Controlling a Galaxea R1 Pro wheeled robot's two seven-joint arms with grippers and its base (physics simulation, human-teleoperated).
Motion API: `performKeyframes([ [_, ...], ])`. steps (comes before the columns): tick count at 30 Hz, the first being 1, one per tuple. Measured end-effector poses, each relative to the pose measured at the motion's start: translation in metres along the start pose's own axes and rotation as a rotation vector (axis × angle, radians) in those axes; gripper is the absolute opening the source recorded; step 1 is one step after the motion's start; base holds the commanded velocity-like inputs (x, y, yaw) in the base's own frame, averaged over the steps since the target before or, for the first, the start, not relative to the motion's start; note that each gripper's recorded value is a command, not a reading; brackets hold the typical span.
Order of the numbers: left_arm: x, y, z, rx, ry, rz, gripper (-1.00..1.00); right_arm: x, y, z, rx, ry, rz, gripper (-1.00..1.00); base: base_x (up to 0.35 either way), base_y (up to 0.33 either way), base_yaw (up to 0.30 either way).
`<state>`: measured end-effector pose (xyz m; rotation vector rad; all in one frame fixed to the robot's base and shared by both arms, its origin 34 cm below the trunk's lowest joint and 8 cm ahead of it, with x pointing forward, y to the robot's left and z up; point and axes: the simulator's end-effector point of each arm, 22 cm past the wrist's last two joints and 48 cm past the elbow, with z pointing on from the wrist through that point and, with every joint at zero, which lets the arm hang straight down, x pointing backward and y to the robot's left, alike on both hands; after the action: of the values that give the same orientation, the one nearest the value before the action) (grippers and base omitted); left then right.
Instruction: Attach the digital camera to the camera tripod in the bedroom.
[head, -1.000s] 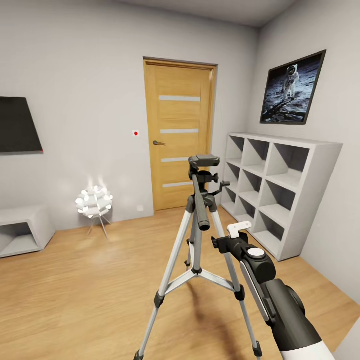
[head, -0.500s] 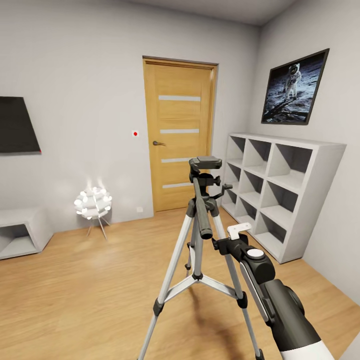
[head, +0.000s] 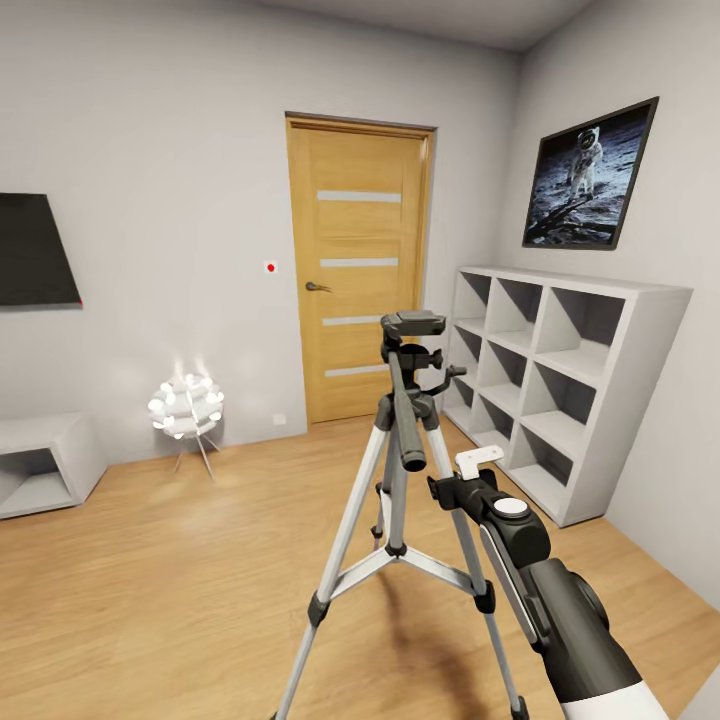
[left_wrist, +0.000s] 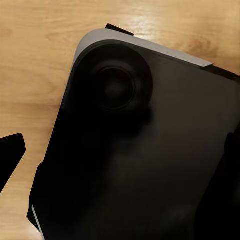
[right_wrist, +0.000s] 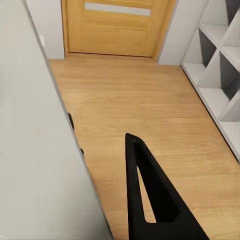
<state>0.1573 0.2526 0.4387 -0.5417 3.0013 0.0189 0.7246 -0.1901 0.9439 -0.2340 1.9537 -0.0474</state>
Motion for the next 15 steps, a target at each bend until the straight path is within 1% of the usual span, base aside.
performKeyframes([
  [4,0.0,0.0,0.0,0.0,0.0,0.0,1.0,0.0,-0.003,0.0,0.012,-0.001,0.0,-1.0,0.0,0.0,0.0],
  [9,0.0,0.0,0.0,0.0,0.0,0.0,1.0,-0.006,0.001,-0.002,0.005,-0.014,-0.006,-1.0,0.0,0.0,0.0],
  [13,0.0,0.0,0.0,0.0,0.0,0.0,1.0,-0.006,-0.001,-0.003,0.011,-0.012,-0.009,-1.0,0.0,0.0,0.0],
  [14,0.0,0.0,0.0,0.0,0.0,0.0,1.0,-0.02,-0.011,-0.015,0.045,-0.004,-0.021,-1.0,0.0,0.0,0.0],
  [15,0.0,0.0,0.0,0.0,0.0,0.0,1.0,-0.033,-0.02,-0.019,0.079,-0.047,-0.046,-1.0,0.0,0.0,0.0],
])
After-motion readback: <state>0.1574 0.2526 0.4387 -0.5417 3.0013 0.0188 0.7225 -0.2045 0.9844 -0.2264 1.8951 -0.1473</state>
